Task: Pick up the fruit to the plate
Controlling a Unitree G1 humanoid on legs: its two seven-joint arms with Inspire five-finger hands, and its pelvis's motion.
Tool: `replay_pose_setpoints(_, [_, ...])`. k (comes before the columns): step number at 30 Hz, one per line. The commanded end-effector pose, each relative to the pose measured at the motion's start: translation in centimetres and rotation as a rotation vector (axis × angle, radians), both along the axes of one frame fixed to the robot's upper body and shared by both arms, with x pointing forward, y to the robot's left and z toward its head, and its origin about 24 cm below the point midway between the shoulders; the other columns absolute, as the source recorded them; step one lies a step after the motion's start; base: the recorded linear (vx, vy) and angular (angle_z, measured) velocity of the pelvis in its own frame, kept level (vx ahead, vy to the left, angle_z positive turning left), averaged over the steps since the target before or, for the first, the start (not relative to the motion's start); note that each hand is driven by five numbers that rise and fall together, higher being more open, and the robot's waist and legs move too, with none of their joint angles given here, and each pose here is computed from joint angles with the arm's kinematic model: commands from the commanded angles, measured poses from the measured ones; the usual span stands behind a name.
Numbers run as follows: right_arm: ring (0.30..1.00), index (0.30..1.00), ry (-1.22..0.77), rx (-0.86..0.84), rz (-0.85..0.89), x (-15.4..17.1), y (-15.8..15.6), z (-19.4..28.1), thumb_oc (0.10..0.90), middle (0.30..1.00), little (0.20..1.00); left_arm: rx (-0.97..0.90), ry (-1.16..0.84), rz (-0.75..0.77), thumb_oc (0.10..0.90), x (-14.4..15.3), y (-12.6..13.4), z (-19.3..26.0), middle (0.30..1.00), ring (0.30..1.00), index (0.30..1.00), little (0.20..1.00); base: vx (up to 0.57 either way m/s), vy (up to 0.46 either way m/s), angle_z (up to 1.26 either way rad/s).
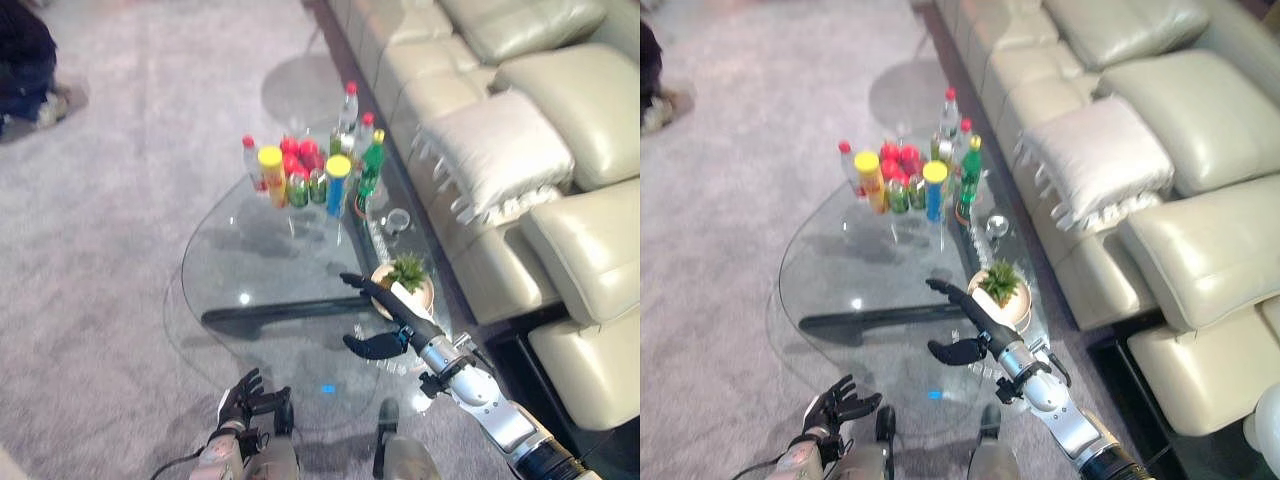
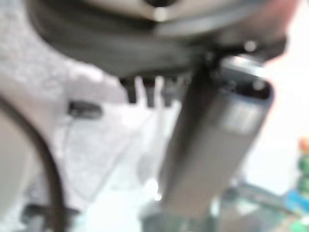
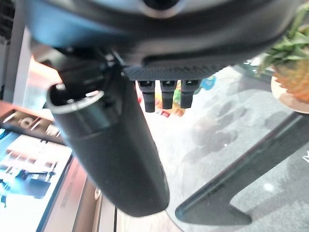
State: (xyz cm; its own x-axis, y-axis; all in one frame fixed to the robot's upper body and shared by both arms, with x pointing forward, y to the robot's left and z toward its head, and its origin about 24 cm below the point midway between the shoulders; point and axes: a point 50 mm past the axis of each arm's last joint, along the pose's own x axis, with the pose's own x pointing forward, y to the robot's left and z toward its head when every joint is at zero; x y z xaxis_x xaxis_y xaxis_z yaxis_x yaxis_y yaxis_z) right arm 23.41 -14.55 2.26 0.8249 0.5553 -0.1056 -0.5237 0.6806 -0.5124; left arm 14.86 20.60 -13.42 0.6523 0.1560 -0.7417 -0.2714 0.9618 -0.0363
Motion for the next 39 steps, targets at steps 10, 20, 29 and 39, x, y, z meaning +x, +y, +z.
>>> replay_pose_setpoints(10, [0.900, 0.900, 0.513, 0.118, -0.273, -3.2, -3.1, -8.8, 0.800, 0.900, 0.900, -0.116, 0.184, 0.078, 0.800, -3.7, 1.6, -1.9, 0.900, 0.900, 0.900, 0.900, 0.01, 0.001, -0.02])
replay_pose_setpoints(20, [0.900, 0.900, 0.788, 0.082, -0.659, -8.1, -6.8, -14.9, 0.800, 0.900, 0.900, -0.176, 0.341, 0.115, 0.800, -6.1, 1.0, -3.1, 0.900, 0.900, 0.900, 0.900, 0.00, 0.000, 0.00])
replay_pose_setpoints(29, [0.900, 0.900, 0.997, 0.027, -0.868, -12.5, -8.3, -17.6, 0.800, 0.900, 0.900, -0.204, 0.377, 0.163, 0.800, -6.4, 0.9, -3.3, 0.900, 0.900, 0.900, 0.900, 0.00, 0.000, 0.00])
replay_pose_setpoints(39, [0.900, 0.900, 1.115, 0.058, -1.169, -15.7, -9.1, -18.7, 0.800, 0.900, 0.900, -0.199, 0.436, 0.214, 0.800, -7.7, 0.5, -3.7, 0.900, 0.900, 0.900, 0.900, 0.00, 0.003, -0.05])
